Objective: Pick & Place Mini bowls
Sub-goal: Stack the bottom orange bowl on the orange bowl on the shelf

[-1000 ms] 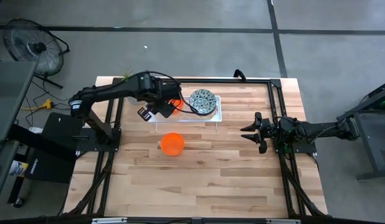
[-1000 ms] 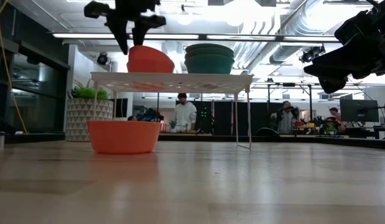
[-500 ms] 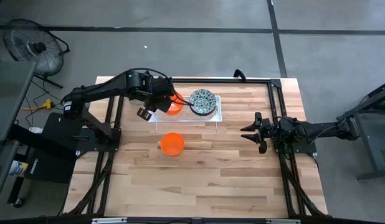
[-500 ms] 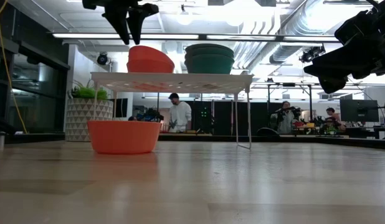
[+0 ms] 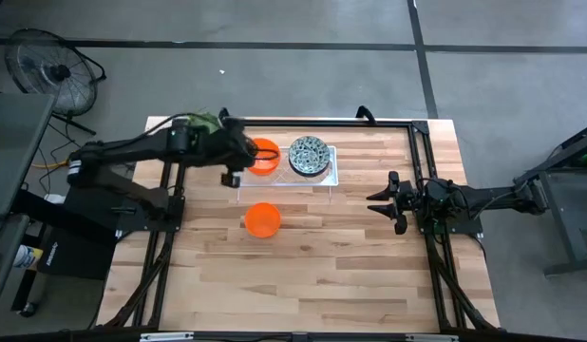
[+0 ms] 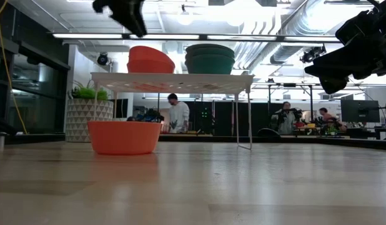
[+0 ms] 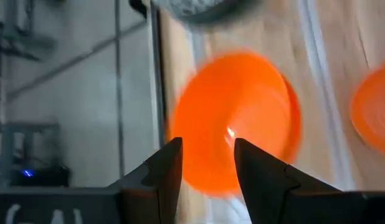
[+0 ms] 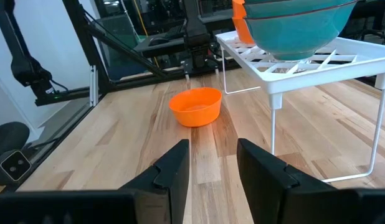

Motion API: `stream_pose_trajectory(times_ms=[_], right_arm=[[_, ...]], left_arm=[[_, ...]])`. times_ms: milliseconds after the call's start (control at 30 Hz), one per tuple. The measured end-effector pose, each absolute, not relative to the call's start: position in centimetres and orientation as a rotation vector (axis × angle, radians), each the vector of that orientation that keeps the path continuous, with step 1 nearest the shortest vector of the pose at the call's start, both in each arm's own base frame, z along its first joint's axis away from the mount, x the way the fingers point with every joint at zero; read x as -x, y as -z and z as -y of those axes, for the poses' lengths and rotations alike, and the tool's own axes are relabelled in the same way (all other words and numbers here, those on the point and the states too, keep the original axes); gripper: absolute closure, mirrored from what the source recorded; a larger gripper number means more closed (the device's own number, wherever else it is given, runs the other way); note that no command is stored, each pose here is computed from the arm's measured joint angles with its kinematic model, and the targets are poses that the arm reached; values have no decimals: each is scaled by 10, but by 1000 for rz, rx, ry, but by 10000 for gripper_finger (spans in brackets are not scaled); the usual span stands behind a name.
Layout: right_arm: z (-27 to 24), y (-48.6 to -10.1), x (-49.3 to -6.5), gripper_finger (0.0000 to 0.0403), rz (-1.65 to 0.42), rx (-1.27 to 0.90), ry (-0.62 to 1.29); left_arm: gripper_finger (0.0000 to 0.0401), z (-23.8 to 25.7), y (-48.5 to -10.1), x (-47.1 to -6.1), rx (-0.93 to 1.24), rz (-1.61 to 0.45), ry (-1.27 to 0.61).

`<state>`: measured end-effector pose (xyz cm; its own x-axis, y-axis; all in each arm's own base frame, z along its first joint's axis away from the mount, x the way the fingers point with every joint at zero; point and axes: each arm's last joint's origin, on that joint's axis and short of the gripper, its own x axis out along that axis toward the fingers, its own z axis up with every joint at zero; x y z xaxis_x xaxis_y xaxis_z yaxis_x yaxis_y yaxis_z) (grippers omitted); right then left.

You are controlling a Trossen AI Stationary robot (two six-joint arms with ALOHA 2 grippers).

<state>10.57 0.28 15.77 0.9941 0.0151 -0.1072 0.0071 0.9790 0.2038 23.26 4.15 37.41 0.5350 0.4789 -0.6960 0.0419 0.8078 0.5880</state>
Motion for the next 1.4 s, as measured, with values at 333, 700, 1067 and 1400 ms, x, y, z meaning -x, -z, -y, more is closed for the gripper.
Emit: stream_pose_trajectory(times_ms=[333,700,1067,1400], right_arm=[[-3,-157,-106,281,-120,-205,-1],[-3,-157,-106,281,-121,-205,-1],[-3,-157,-106,281,-121,-205,0],[-3,-157,-106,281,-121,-205,0]], left_arm=[[258,-41,-359,-212,-539,-705,-495],[258,-32,-315,-210,-501,-476,-521],[258,-29,-298,-209,-310,-392,-568],[258,-29,-273,-207,-232,-391,-618]])
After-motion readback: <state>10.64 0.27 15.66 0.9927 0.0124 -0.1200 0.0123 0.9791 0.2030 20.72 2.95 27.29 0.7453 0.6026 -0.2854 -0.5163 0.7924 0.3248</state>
